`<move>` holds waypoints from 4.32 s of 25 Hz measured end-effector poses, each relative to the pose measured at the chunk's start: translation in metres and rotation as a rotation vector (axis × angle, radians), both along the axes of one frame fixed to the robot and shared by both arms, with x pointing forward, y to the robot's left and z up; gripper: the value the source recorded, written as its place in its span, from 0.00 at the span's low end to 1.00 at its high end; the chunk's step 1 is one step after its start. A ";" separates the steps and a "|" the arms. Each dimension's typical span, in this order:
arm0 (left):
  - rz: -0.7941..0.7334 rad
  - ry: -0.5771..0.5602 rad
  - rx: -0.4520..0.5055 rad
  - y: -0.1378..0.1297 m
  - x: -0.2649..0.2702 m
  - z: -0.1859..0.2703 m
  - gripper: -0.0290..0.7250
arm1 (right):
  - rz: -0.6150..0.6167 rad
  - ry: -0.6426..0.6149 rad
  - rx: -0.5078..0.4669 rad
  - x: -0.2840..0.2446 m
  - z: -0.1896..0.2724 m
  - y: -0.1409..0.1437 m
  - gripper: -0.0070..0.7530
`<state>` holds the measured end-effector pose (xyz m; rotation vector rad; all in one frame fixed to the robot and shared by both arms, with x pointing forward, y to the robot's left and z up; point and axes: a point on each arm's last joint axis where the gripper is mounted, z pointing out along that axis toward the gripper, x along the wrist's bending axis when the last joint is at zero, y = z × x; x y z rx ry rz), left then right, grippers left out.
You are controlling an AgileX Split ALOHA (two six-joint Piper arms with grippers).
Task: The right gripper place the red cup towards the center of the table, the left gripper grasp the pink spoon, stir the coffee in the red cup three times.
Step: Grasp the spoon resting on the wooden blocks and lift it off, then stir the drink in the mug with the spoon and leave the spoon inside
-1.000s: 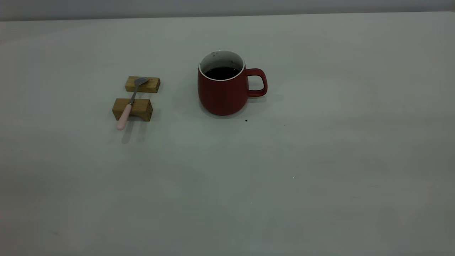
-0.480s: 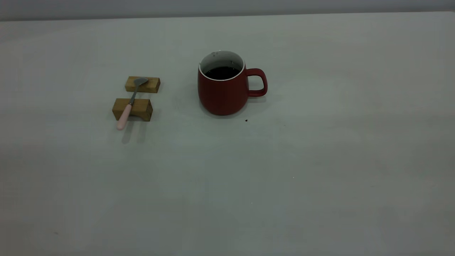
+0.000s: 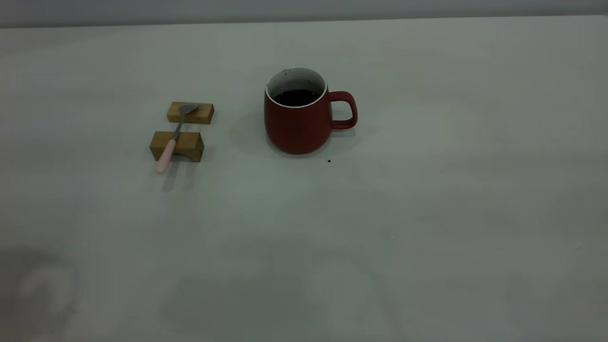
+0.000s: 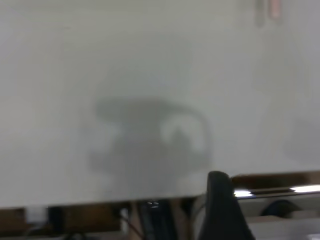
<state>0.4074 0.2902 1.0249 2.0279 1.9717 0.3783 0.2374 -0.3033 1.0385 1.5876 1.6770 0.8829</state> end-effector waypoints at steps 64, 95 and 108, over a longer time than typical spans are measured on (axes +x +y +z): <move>0.245 0.337 -0.248 -0.105 0.220 -0.160 0.24 | 0.000 0.001 -0.001 0.000 0.000 0.000 0.78; 1.420 1.017 -1.485 -0.181 0.248 -0.106 0.24 | 0.000 0.000 -0.001 0.000 0.000 0.000 0.78; 1.517 1.022 -1.420 -0.194 0.269 -0.171 0.24 | 0.000 0.000 -0.001 0.000 0.000 0.000 0.78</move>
